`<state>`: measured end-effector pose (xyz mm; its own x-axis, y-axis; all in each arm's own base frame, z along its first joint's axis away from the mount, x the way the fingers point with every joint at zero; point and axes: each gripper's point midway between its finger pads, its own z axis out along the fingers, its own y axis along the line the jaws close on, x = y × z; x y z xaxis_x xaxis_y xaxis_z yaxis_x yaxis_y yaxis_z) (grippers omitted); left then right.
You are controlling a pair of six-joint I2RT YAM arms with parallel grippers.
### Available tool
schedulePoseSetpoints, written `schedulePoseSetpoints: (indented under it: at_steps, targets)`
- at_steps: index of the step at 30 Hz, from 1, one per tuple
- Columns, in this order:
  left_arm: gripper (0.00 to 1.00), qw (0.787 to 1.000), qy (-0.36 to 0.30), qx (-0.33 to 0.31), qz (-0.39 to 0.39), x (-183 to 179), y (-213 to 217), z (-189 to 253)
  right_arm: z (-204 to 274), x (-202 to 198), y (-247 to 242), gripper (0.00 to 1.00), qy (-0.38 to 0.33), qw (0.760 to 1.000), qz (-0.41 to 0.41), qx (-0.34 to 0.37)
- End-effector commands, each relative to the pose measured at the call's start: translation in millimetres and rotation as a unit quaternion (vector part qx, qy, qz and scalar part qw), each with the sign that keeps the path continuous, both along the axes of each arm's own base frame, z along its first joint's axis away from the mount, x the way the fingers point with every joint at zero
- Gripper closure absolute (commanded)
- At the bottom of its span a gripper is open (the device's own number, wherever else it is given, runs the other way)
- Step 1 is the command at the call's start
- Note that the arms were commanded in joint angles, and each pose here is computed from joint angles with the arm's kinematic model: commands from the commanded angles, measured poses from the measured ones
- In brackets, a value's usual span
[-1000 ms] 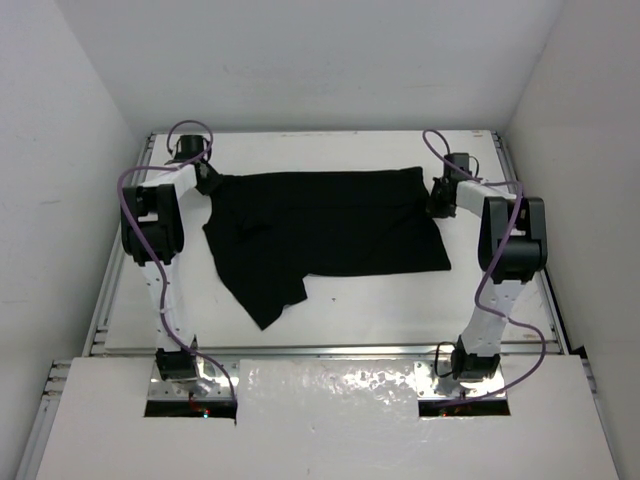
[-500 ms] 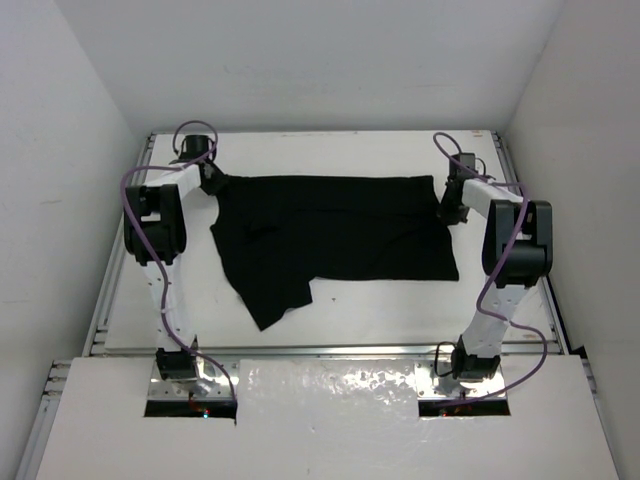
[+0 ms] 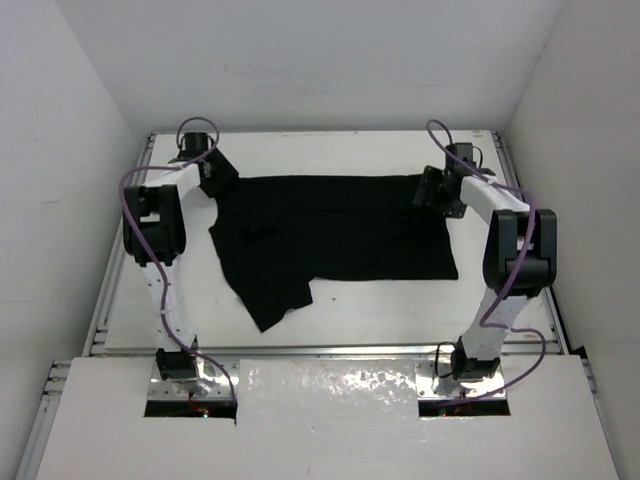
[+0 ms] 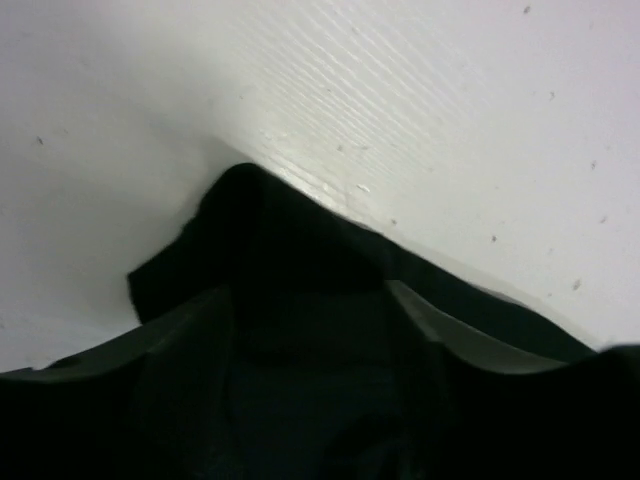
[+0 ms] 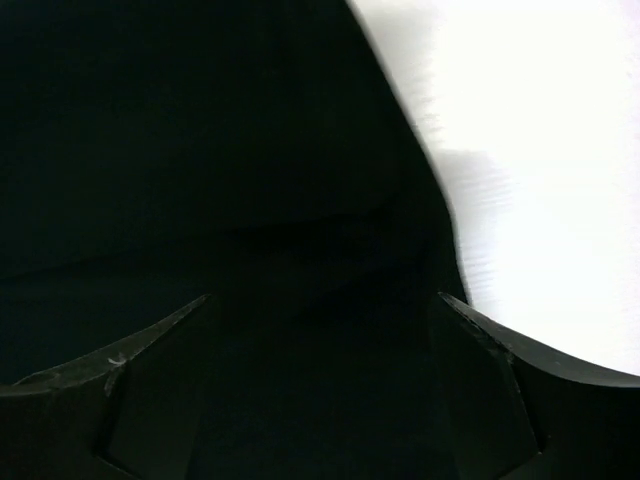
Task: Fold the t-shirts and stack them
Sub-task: Fold the flattened tshirt in 1/3 of the way
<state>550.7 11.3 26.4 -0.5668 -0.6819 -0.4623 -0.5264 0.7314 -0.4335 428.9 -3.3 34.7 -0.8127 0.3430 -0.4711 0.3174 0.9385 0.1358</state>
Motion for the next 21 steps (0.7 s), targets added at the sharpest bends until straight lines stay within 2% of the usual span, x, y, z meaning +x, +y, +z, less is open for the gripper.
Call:
schedulePoseSetpoints:
  at_steps: [1,4,6,8,9,11,13,14,16,17,18,20,21]
  targets:
    - [0.39,0.999,-0.030,0.008,-0.020,4,-9,38,56,27,16,0.16,-0.086,0.996,0.020,0.016]
    - [0.39,0.999,-0.028,0.028,-0.005,-1,-4,53,58,45,35,0.15,-0.087,0.995,0.049,0.014]
    - [0.46,0.998,-0.024,0.055,0.015,-9,0,63,53,51,43,0.15,-0.083,0.995,0.061,0.015]
    - [0.46,0.997,0.000,0.071,0.015,-30,-11,58,53,56,56,0.15,-0.089,0.993,0.080,0.013]
    - [0.43,0.996,-0.004,0.084,0.034,-39,-10,70,55,57,61,0.14,-0.091,0.992,0.086,0.012]
    - [0.38,0.996,0.017,0.086,0.020,-64,-38,59,59,60,73,0.14,-0.095,0.990,0.100,0.017]
    - [0.31,0.995,0.010,0.092,0.031,-80,-47,71,65,59,100,0.14,-0.098,0.984,0.141,0.054]
    - [0.28,0.995,0.010,0.093,0.041,-96,-52,74,66,54,128,0.14,-0.100,0.977,0.179,0.057]
    - [0.26,0.995,-0.008,0.093,0.045,-105,-54,81,73,53,164,0.14,-0.109,0.964,0.239,0.036]
    - [0.26,0.997,-0.009,0.071,0.037,-120,-60,78,67,45,185,0.14,-0.099,0.961,0.256,0.016]
    - [0.29,0.997,-0.025,0.060,0.034,-118,-64,78,69,44,192,0.14,-0.103,0.961,0.255,0.021]
    - [0.38,0.998,0.005,0.054,0.042,-131,-64,58,81,38,202,0.14,-0.123,0.958,0.255,0.051]
    - [0.38,0.997,0.026,0.060,0.041,-137,-63,49,85,34,205,0.14,-0.129,0.957,0.253,0.060]
